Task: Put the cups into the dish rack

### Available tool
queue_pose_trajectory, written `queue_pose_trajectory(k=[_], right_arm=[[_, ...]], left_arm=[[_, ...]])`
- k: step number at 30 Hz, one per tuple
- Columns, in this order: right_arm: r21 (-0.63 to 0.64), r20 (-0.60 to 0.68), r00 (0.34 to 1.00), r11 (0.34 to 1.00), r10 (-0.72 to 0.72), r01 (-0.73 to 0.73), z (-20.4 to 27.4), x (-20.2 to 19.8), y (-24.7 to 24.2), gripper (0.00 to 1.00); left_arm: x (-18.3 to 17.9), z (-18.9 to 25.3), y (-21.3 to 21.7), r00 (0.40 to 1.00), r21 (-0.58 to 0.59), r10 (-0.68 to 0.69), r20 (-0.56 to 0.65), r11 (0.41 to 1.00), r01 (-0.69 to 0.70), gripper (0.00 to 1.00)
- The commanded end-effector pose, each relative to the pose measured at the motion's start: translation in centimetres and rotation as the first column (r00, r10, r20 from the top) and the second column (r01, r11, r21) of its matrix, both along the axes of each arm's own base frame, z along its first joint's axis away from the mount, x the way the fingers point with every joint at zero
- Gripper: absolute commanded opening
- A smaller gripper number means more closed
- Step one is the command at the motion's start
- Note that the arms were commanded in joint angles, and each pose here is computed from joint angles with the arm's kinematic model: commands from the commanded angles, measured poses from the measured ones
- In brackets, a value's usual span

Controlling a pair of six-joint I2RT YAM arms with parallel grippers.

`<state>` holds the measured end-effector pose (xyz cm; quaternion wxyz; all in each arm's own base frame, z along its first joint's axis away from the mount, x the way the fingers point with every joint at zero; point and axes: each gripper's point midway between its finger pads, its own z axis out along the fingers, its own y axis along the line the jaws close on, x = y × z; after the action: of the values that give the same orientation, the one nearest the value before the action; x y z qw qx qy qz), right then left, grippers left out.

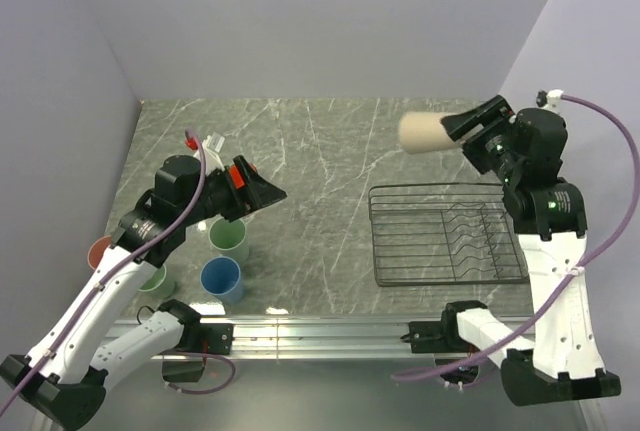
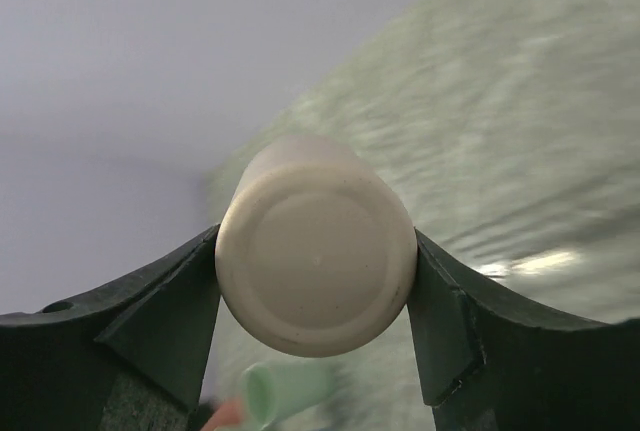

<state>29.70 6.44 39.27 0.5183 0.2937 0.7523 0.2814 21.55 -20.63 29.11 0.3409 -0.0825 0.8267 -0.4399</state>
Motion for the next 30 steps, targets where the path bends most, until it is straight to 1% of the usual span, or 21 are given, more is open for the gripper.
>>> queue_pose_trajectory(k=[1,2,4,6,7,10,12,13,14,15,16,18,19,20,21,25,27,29,30], right_arm=[[-0.252,-0.245,0.934,0.947,-0.261,0.198,-5.7,-1.7,-7.0,0.00],[-0.306,-0.278,0.894,0.915,-0.351,0.264,-6.6,-1.7,-9.3,0.00],[-0.356,-0.316,0.838,0.874,-0.445,0.330,-7.5,-2.3,-12.1,0.00],[-0.412,-0.331,0.794,0.835,-0.510,0.365,-8.1,-2.6,-14.1,0.00],[-0.423,-0.337,0.770,0.818,-0.541,0.390,-8.4,-3.0,-15.2,0.00],[-0.482,-0.371,0.710,0.778,-0.599,0.403,-9.6,-3.7,-17.2,0.00],[-0.535,-0.393,0.650,0.736,-0.651,0.414,-10.8,-4.6,-18.8,0.00],[-0.552,-0.391,0.641,0.726,-0.660,0.411,-11.1,-4.7,-19.3,0.00],[-0.558,-0.396,0.617,0.712,-0.680,0.426,-11.5,-5.2,-20.1,0.00],[-0.563,-0.418,0.601,0.713,-0.681,0.418,-12.7,-5.5,-20.4,0.00],[-0.551,-0.420,0.609,0.722,-0.673,0.418,-13.1,-5.4,-20.6,0.00],[-0.546,-0.456,0.569,0.720,-0.684,0.428,-15.0,-6.3,-21.5,0.00],[-0.537,-0.456,0.575,0.725,-0.679,0.431,-15.4,-6.2,-21.6,0.00],[-0.535,-0.462,0.565,0.723,-0.684,0.437,-15.8,-6.4,-21.9,0.00],[-0.537,-0.479,0.540,0.718,-0.692,0.444,-16.8,-7.0,-22.3,0.00],[-0.523,-0.500,0.507,0.711,-0.702,0.470,-18.7,-7.1,-23.6,0.00],[-0.490,-0.520,0.513,0.730,-0.684,0.476,-19.5,-6.8,-23.6,0.00],[-0.459,-0.520,0.513,0.729,-0.684,0.508,-20.0,-6.3,-24.3,0.00],[-0.432,-0.530,0.523,0.743,-0.668,0.511,-20.3,-6.1,-24.2,0.00]], left_arm=[[-0.8,-1.0,0.6,1.000,0.044,-0.011,0.003,0.999,0.010,0.84],[-1.0,-1.1,0.7,1.000,0.047,-0.017,0.004,0.999,0.017,0.84],[-1.4,-1.4,0.8,1.000,0.054,-0.027,0.003,0.998,0.026,0.84],[-1.8,-1.6,0.8,0.999,0.061,-0.043,0.004,0.997,0.043,0.84],[-1.8,-1.8,0.8,0.999,0.063,-0.048,0.002,0.997,0.047,0.83],[-2.0,-1.8,0.7,0.998,0.066,-0.060,-0.003,0.996,0.060,0.83],[-2.1,-1.8,0.6,0.998,0.060,-0.068,-0.007,0.996,0.068,0.82],[-2.1,-1.7,0.5,0.997,0.054,-0.070,-0.008,0.996,0.071,0.81],[-2.1,-1.7,0.4,0.997,0.050,-0.074,-0.009,0.996,0.074,0.81],[-2.1,-1.7,0.3,0.997,0.047,-0.078,-0.014,0.996,0.079,0.81],[-2.1,-1.7,0.2,0.997,0.045,-0.081,-0.018,0.996,0.082,0.81],[-2.1,-1.9,0.1,0.996,0.051,-0.088,-0.034,0.995,0.090,0.80],[-2.1,-1.8,0.1,0.995,0.052,-0.090,-0.036,0.994,0.092,0.80],[-2.1,-1.8,0.0,0.995,0.057,-0.095,-0.038,0.994,0.097,0.79],[-1.9,-2.0,0.1,0.995,0.065,-0.092,-0.047,0.993,0.095,0.79],[-2.0,-1.8,0.0,0.993,0.074,-0.100,-0.062,0.992,0.104,0.78],[-1.9,-1.8,-0.1,0.992,0.076,-0.101,-0.071,0.991,0.106,0.77],[-1.9,-1.6,-0.2,0.992,0.078,-0.101,-0.078,0.991,0.107,0.77],[-1.7,-1.8,-0.2,0.991,0.080,-0.100,-0.088,0.991,0.107,0.76]])
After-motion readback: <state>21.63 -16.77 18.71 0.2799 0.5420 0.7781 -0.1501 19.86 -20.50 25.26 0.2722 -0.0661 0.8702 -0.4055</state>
